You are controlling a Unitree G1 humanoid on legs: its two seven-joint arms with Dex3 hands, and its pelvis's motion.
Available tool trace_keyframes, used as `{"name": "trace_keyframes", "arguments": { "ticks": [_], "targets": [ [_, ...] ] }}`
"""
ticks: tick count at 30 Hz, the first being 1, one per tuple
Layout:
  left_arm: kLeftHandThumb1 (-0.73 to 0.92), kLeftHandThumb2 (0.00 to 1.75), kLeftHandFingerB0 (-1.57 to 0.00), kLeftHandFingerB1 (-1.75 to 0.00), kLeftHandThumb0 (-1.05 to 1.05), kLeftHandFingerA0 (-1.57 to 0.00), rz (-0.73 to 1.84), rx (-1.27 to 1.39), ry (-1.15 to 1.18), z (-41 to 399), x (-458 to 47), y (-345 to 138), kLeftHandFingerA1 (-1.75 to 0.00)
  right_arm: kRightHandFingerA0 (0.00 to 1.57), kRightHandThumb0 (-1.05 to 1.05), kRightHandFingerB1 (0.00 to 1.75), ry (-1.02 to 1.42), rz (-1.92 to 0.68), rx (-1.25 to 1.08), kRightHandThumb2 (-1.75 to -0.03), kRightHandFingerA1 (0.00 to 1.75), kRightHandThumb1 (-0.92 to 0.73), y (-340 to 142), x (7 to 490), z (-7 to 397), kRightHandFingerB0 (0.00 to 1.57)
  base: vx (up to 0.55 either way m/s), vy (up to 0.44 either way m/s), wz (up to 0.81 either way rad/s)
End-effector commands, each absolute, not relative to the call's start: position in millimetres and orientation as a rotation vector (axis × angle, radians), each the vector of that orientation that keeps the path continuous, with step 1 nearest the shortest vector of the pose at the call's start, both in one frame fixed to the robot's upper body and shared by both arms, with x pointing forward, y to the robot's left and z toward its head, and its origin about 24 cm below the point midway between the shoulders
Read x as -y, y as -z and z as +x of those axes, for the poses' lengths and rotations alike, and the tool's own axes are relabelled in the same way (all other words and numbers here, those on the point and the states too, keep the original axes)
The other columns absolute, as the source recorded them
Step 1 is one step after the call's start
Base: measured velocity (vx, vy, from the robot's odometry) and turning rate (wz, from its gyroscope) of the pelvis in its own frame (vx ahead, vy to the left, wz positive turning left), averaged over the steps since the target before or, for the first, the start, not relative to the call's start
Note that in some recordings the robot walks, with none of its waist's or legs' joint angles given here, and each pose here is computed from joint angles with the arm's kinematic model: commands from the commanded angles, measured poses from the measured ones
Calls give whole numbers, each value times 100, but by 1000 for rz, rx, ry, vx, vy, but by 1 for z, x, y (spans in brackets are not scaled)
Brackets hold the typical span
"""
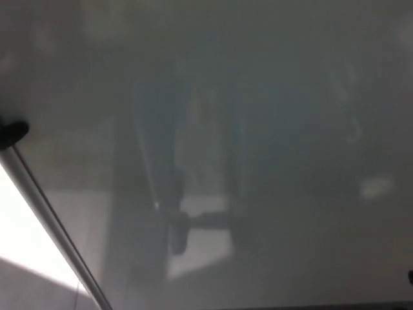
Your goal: A white board is being place on the right hand side and parallel to the robot and the robot uses its left hand to grab on the leftside of the whiteboard and drag the whiteboard from the right hand side to the left hand side
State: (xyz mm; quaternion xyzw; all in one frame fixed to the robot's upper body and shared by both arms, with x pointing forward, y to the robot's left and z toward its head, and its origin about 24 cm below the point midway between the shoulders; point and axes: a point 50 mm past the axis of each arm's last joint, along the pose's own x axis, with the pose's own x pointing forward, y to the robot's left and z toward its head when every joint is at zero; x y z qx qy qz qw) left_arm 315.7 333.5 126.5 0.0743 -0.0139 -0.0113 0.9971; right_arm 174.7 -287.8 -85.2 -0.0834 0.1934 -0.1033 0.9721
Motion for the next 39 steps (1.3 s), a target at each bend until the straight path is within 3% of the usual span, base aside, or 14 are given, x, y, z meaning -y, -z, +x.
{"name": "trace_keyframes", "arguments": {
  "ticks": [1, 5, 6, 10, 13, 14, 15, 16, 18, 19, 36, 37, 38, 39],
  "targets": [
    [64, 57, -64, -161, -12, -82, 120, 90, 21, 311, -343, -142, -175, 56, -61, 50, 226, -166, -387, -110, 65, -69, 86, 289, 171, 24, 0, 0, 0],
    [64, 56, -63, -165, -10, -80, 118, 84, 9, 310, -344, -141, -175, 55, -62, 50, 234, -144, -385, -109, 64, -69, 86, 289, 171, 24, 0, 0, 0],
    [64, 58, -65, -159, -14, -76, 183, 90, -3, 302, -351, -141, -175, 55, -74, 42, 226, -157, -386, -69, 49, -83, 87, 287, 170, 37, 0, 0, 0],
    [65, 57, -64, -164, -11, -76, 191, 90, -15, 299, -360, -142, -175, 56, -73, 42, 225, -165, -384, -69, 49, -84, 87, 287, 171, 38, 0, 0, 0],
    [64, 58, -68, -163, -10, -79, 146, 106, -15, 296, -369, -143, -175, 56, -72, 42, 227, -175, -386, -69, 48, -85, 86, 287, 171, 37, 0, 0, 0],
    [63, 57, -69, -159, -10, -78, 133, 96, -33, 294, -373, -143, -175, 55, -64, 49, 225, -178, -388, -111, 64, -71, 87, 288, 170, 23, 0, 0, 0],
    [63, 57, -69, -159, -10, -78, 131, 95, -35, 294, -374, -143, -175, 55, -64, 49, 225, -179, -388, -111, 64, -71, 87, 288, 170, 23, 0, 0, 0],
    [66, 58, -64, -161, -7, -75, 148, 95, -44, 288, -382, -146, -175, 57, -70, 42, 226, -176, -387, -66, 47, -88, 87, 287, 170, 41, 0, 0, 0],
    [67, 59, -62, -164, -6, -75, 150, 94, -47, 286, -385, -147, -175, 57, -71, 42, 226, -175, -388, -66, 47, -88, 87, 287, 170, 41, 0, 0, 0],
    [66, 58, -64, -159, -13, -76, 179, 87, -65, 282, -393, -149, -175, 55, -64, 49, 226, -172, -396, -110, 64, -70, 88, 287, 169, 24, 0, 0, 0],
    [59, 56, -72, -152, -13, -78, 104, 61, -158, 266, -427, -152, -175, 54, -64, 49, 218, -185, -398, -110, 64, -70, 88, 286, 170, 23, 0, 0, 1],
    [60, 57, -72, -152, -15, -79, 141, 55, -168, 265, -429, -153, -175, 56, -72, 42, 221, -184, -396, -69, 48, -84, 88, 286, 170, 37, 0, 0, 6],
    [60, 57, -72, -152, -15, -79, 146, 51, -172, 264, -429, -153, -175, 54, -64, 49, 221, -183, -396, -110, 64, -71, 88, 286, 170, 24, 0, 0, 7],
    [60, 56, -73, -151, -15, -78, 143, 49, -174, 263, -431, -153, -175, 54, -64, 50, 216, -188, -394, -111, 64, -71, 88, 286, 169, 23, 0, 0, 0]
  ]
}}
